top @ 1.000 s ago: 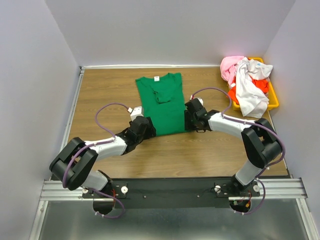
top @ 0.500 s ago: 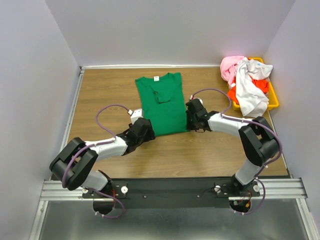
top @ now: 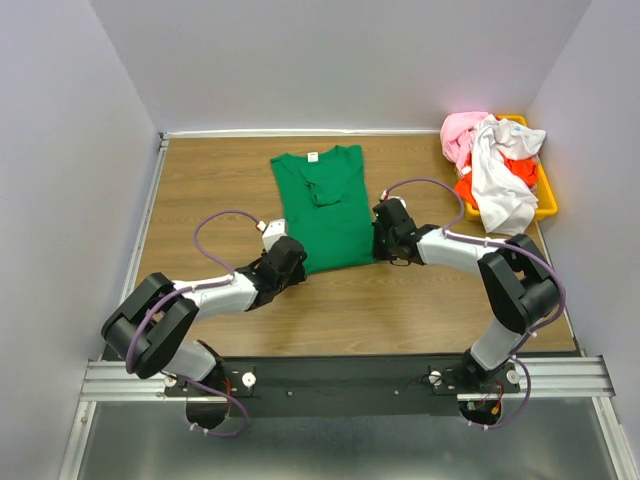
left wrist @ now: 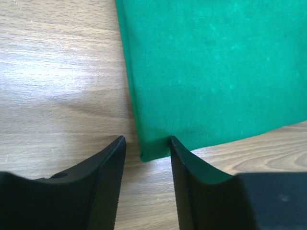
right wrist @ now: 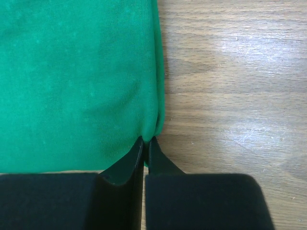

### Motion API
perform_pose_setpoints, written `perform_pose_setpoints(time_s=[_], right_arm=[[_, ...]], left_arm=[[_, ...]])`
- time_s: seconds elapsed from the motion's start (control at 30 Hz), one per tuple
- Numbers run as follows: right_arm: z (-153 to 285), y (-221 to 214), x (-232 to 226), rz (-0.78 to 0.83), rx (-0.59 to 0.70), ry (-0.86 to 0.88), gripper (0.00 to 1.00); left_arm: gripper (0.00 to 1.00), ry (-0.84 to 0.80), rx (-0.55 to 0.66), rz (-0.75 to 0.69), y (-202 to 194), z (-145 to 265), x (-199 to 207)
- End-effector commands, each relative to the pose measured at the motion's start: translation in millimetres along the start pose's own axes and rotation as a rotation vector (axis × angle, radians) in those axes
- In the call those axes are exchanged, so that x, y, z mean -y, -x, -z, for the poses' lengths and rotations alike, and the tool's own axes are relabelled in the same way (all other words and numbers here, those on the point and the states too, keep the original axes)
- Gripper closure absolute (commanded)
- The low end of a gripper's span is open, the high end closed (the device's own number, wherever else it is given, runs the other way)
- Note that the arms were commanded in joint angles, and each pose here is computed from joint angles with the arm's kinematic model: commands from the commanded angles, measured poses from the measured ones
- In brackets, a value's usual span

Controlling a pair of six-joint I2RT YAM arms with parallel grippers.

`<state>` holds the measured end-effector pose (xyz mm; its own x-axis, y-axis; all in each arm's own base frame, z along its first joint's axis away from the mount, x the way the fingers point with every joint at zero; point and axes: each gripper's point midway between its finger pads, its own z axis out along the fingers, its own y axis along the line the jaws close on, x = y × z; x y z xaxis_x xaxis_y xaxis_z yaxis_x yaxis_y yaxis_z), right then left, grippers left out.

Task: Fold and stack the t-shirts
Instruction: Fold the tshirt

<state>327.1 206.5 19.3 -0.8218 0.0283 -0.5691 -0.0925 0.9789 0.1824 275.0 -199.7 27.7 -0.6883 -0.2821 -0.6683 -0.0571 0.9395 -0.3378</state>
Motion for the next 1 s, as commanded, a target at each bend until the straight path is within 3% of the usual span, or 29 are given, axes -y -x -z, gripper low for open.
perform_pose_setpoints(time_s=[0.0, 0.27, 0.43, 0.6, 0.63, 0.67, 0.97], right_arm=[[-3.9, -39.1, 21.7, 0.012, -0.114, -0.057, 0.91], [-1.9, -37.2, 20.8, 0.008, -0.106, -0.053, 0.92], [-0.6, -36.1, 19.7, 0.004, -0.103, -0.049, 0.92], [1.8, -34.1, 17.5, 0.004, -0.098, -0.04, 0.95], [2.4, -33.2, 17.4, 0.002, -0.095, -0.038, 0.97], [3.2, -33.7, 16.8, 0.003, -0.096, -0.035, 0.98], [40.9, -21.4, 18.5, -0.002, -0.04, -0.016, 1.0]], left_arm=[[0.56, 0.04, -0.008, 0.002, -4.7, -4.7, -4.9], [0.67, 0.053, -0.04, 0.012, -17.8, -4.7, -11.1], [0.67, 0.064, -0.069, 0.014, -28.9, -4.3, -15.3], [0.87, 0.076, -0.103, 0.009, -43.2, -6.5, -21.3], [0.97, 0.068, -0.102, 0.008, -43.5, -6.9, -19.1], [1.0, 0.07, -0.11, 0.003, -46.3, -8.0, -19.9], [1.0, 0.035, -0.047, -0.019, -16.0, 10.5, -5.2]])
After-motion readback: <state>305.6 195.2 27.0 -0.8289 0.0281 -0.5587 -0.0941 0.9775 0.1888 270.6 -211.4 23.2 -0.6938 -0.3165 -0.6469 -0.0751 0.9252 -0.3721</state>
